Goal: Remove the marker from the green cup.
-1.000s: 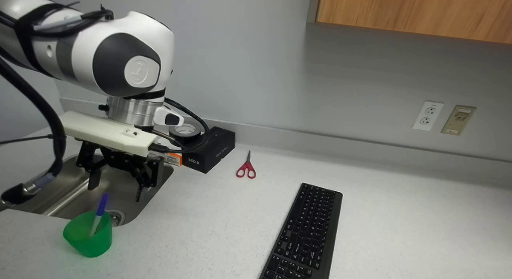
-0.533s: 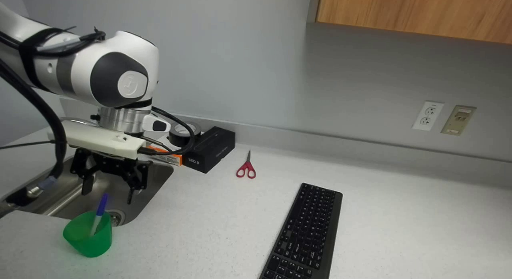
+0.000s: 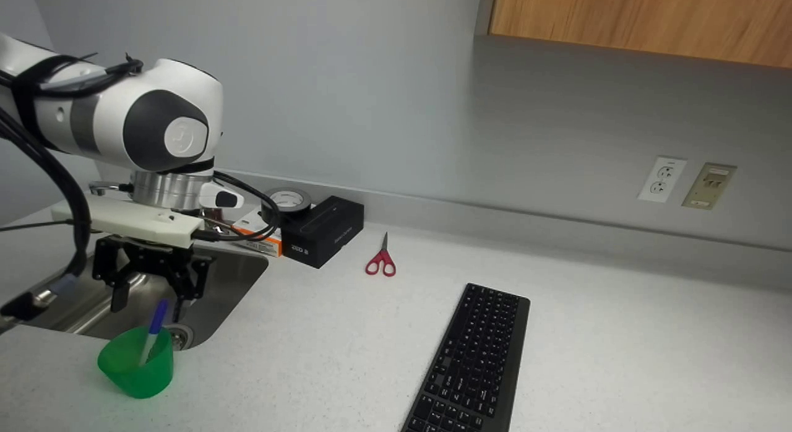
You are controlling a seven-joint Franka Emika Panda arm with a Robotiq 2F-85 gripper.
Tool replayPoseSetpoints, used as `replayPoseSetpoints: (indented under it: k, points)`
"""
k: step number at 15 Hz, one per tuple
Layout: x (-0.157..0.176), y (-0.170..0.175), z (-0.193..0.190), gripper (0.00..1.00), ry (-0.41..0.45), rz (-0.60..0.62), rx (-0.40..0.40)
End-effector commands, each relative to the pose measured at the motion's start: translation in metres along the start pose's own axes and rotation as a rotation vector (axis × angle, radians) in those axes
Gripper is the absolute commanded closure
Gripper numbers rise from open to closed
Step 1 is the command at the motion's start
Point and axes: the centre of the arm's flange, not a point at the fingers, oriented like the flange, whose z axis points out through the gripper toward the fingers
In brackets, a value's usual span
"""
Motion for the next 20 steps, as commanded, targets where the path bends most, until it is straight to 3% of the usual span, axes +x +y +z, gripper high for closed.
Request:
replayPoseSetpoints:
  k: [1,7,8,11,15,20]
  points:
    - [-0.007,-0.010,-0.004,0.48,0.019,-0.001,-0.005]
    - [-0.020,-0.007,-0.012,0.95,0.037,-0.005,-0.007]
    - [-0.023,-0.006,-0.014,1.00,0.041,-0.004,-0.006]
    - [-0.037,-0.004,-0.028,0.96,0.045,-0.002,0.009]
    - [-0.065,0.010,-0.071,0.96,0.135,0.030,0.046]
    - [-0.081,0.069,-0.124,0.96,0.224,0.153,0.082]
